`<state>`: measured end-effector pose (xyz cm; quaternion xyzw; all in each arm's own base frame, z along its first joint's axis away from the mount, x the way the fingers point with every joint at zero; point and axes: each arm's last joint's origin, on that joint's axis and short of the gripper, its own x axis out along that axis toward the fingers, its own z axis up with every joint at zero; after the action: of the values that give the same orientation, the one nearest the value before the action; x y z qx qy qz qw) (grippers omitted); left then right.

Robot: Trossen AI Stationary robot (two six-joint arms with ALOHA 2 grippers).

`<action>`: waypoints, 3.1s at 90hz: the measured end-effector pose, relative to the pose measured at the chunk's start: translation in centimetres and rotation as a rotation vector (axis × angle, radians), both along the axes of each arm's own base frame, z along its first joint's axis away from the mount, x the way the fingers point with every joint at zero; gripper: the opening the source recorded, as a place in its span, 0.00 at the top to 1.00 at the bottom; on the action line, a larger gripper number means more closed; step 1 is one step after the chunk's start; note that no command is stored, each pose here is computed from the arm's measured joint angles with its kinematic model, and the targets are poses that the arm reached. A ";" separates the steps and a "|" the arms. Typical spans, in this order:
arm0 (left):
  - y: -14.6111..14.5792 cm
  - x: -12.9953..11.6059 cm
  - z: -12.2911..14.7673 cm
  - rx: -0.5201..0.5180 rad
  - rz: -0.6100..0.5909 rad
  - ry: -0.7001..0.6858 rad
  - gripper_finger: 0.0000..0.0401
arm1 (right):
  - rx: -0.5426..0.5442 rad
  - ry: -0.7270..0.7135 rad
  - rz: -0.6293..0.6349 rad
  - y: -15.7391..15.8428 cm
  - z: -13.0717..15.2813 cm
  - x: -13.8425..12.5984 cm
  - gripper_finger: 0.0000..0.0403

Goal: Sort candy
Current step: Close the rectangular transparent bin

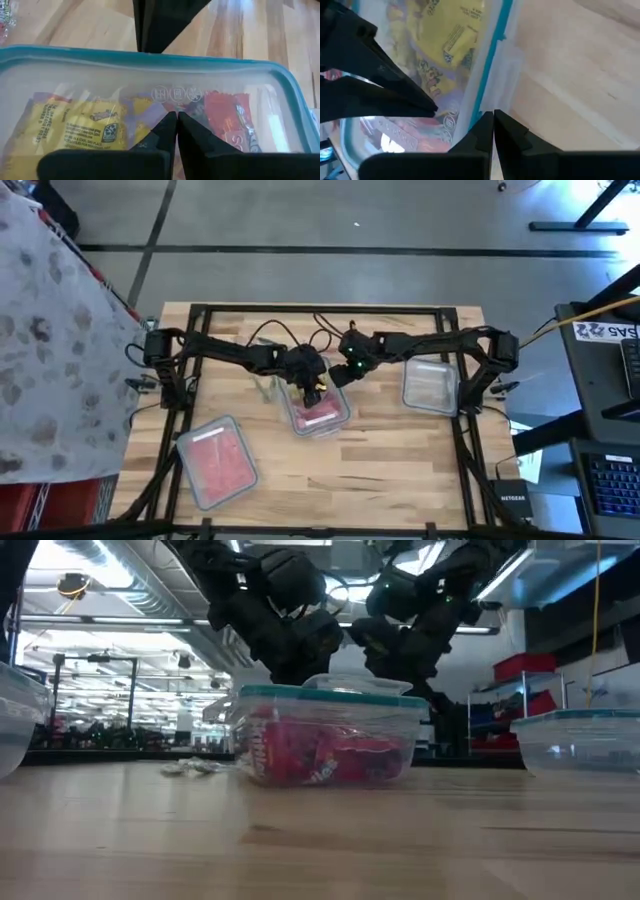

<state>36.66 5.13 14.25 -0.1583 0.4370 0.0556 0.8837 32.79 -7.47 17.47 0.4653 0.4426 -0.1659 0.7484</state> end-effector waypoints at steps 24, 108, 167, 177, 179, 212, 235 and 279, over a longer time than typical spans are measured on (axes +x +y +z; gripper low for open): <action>0.1 -0.2 -0.1 -0.036 -0.027 0.012 1.00 | 0.030 -0.071 -0.052 0.0 -1.0 0.2 1.00; 0.1 0.0 -0.1 -0.028 -0.037 -0.009 1.00 | 0.019 -0.015 -0.123 1.5 -2.4 0.8 1.00; -0.2 -0.1 -0.2 -0.060 -0.058 0.009 1.00 | -0.034 0.055 0.081 2.0 0.1 -1.5 1.00; -0.8 0.0 -0.2 -0.057 -0.072 0.006 1.00 | -0.114 0.033 0.183 1.3 0.9 -2.2 1.00; -0.9 0.1 -0.1 -0.054 -0.077 0.000 1.00 | -0.131 0.020 0.216 1.1 1.0 -2.3 1.00; -1.4 0.8 -0.6 -0.012 -0.143 -0.056 1.00 | -0.290 -0.152 0.723 0.4 0.9 -3.0 1.00; -1.3 -0.4 2.5 -0.036 -0.039 -0.070 1.00 | -0.322 -0.203 0.785 0.3 1.3 -3.2 1.00; -1.2 -1.0 4.8 -0.114 0.195 -0.119 1.00 | -0.458 -0.135 0.832 -2.1 1.1 -4.2 0.67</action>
<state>35.62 3.89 19.06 -0.2528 0.3686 0.1067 0.8882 28.57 -9.55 18.54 0.0817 0.4936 0.0853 0.8616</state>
